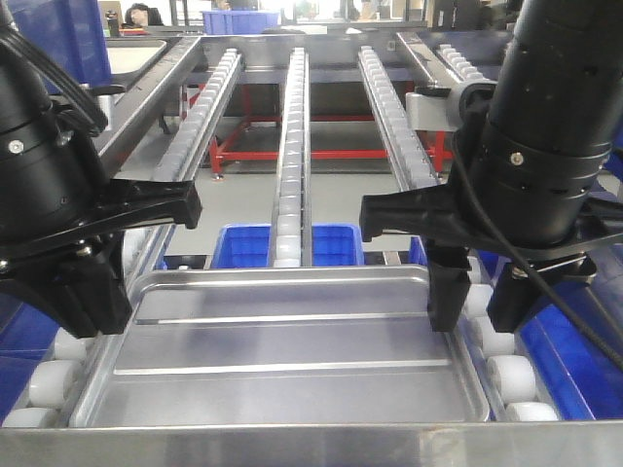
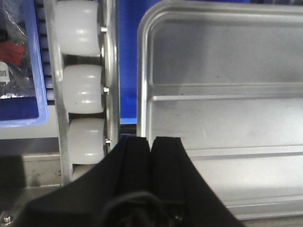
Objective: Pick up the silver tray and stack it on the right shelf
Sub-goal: 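Lower both grippers onto the tray's side rims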
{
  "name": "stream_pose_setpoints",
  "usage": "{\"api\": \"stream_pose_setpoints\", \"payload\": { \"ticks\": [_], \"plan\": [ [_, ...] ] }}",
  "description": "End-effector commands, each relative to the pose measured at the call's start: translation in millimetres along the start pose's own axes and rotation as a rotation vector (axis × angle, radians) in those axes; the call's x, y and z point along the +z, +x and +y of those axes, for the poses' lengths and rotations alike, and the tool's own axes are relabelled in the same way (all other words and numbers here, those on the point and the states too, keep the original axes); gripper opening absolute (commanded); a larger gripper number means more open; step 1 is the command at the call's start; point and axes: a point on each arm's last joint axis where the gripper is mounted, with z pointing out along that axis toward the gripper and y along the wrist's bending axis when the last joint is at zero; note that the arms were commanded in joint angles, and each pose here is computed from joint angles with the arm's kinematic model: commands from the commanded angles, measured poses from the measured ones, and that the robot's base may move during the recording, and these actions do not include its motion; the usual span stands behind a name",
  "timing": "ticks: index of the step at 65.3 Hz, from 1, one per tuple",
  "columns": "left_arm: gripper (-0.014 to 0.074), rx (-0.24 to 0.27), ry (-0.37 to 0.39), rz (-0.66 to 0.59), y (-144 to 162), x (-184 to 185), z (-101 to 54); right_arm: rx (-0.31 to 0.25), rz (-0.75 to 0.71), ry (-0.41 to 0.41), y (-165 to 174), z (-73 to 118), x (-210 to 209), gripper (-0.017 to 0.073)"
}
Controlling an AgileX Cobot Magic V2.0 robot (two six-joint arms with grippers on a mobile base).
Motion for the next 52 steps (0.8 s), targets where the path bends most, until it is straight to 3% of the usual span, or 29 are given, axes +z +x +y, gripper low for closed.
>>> {"api": "stream_pose_setpoints", "payload": {
  "ticks": [1,27,41,45,52],
  "plan": [
    [-0.0092,0.000,0.046,-0.075,-8.4,-15.6,-7.7,-0.011,-0.079,-0.057,-10.8,6.1,-16.7,0.0388],
    [-0.0084,0.003,0.020,-0.038,-5.2,-14.7,-5.4,-0.011,-0.086,-0.063,-11.4,6.7,-16.8,0.0388],
    [0.0295,0.010,0.025,-0.058,-7.0,-14.8,-5.9,-0.011,-0.090,-0.067,-11.8,7.1,-16.9,0.0388],
    [0.0323,0.015,0.030,-0.073,-8.4,-14.7,-6.4,-0.011,-0.092,-0.069,-12.0,7.2,-16.9,0.0388],
    [0.0290,0.021,0.039,-0.100,-11.1,-15.0,-6.8,-0.011,-0.099,-0.077,-12.6,7.9,-17.0,0.0388]
  ]
}}
